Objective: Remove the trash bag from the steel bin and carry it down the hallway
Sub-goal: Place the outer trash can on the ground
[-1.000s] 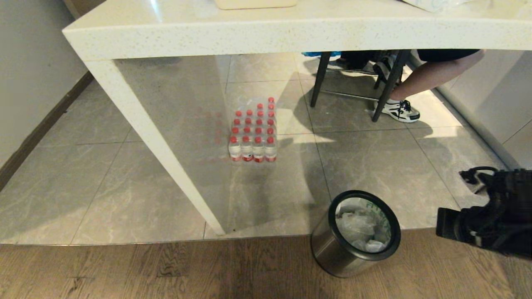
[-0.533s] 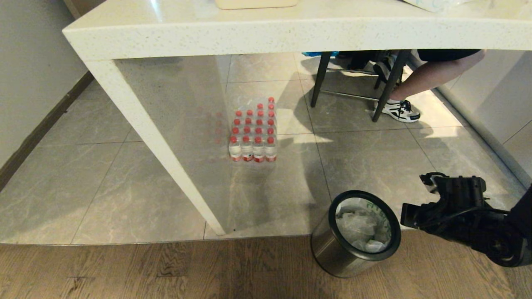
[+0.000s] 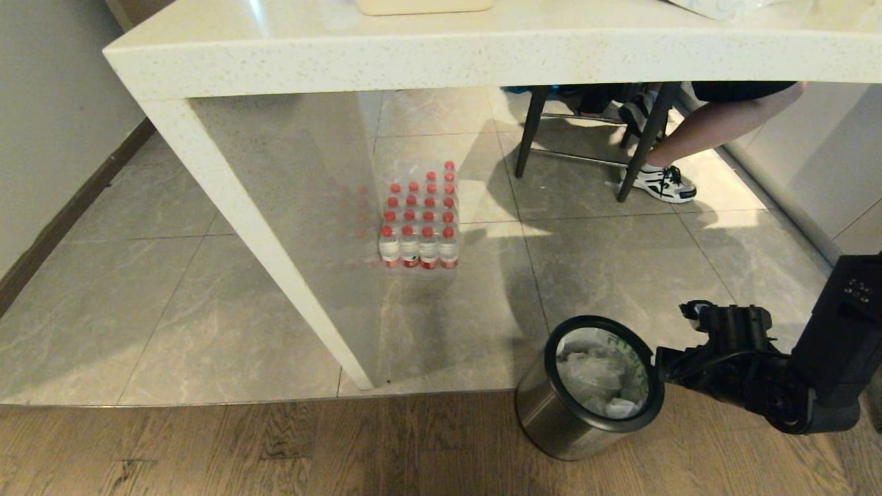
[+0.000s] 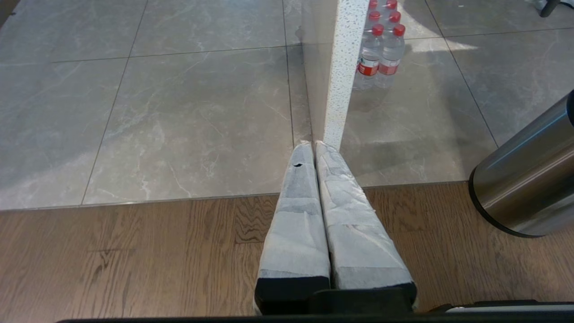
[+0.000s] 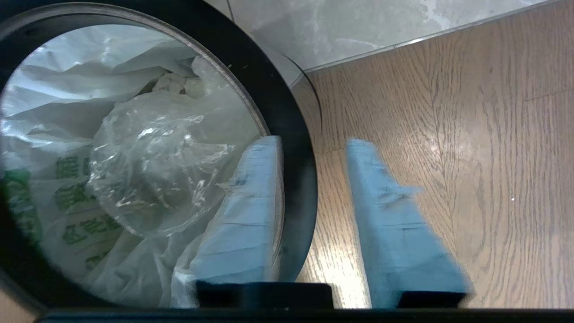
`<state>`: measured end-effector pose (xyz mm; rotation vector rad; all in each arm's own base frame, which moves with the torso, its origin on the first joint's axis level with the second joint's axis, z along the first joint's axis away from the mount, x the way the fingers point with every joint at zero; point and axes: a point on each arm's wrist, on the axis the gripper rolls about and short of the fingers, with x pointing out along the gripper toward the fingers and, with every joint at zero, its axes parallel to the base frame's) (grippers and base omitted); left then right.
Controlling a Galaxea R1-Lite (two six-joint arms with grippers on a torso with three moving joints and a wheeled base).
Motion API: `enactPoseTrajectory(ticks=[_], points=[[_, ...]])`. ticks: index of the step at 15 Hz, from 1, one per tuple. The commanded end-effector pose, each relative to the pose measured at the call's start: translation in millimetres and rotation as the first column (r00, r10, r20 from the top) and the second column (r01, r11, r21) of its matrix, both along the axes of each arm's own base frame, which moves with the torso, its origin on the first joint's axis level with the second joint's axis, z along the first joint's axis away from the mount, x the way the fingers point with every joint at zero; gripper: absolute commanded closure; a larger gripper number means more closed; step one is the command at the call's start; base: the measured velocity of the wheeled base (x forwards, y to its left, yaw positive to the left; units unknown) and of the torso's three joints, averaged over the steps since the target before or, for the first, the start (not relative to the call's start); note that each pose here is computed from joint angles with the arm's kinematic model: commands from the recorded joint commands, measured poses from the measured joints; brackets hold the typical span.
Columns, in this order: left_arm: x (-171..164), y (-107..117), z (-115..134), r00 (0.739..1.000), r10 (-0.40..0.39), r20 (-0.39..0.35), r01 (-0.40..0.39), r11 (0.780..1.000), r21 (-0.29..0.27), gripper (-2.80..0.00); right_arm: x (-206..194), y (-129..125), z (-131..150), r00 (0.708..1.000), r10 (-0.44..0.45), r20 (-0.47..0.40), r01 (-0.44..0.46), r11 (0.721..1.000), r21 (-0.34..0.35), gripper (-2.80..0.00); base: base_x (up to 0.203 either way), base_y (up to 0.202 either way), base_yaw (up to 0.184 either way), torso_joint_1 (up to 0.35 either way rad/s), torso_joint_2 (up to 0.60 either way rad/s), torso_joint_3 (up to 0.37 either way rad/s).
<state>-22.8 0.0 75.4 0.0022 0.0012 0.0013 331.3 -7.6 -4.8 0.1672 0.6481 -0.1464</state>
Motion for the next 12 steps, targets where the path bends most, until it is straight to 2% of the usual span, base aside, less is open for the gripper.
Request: enactPoseTrajectory(ticks=[1, 6, 8, 9, 12], points=[[0, 0, 0, 1.000, 0.000, 0.000, 0.000, 1.000, 0.001, 0.00, 1, 0, -2, 1.000, -0.003, 0.001, 0.003, 1.000, 0.001, 0.00, 0.000, 0.000, 0.000, 0.000, 0.00, 0.000], [0, 0, 0, 1.000, 0.000, 0.000, 0.000, 1.000, 0.001, 0.00, 0, 4, -1, 1.000, 0.013, 0.004, -0.013, 1.000, -0.004, 0.00, 0.000, 0.000, 0.000, 0.000, 0.00, 0.000], [0, 0, 0, 1.000, 0.000, 0.000, 0.000, 1.000, 0.001, 0.00, 0, 4, 8, 0.999, 0.010, 0.032, -0.010, 1.000, 0.001, 0.00, 0.000, 0.000, 0.000, 0.000, 0.00, 0.000], [0, 0, 0, 1.000, 0.000, 0.000, 0.000, 1.000, 0.001, 0.00, -2, 4, 11, 1.000, 0.010, 0.029, -0.010, 1.000, 0.002, -2.80, 0.000, 0.000, 0.000, 0.000, 0.00, 0.000], [0, 0, 0, 1.000, 0.000, 0.000, 0.000, 1.000, -0.001, 0.00, -4, 5, 5, 1.000, 0.017, 0.006, -0.017, 1.000, -0.007, -2.80, 0.000, 0.000, 0.000, 0.000, 0.00, 0.000]])
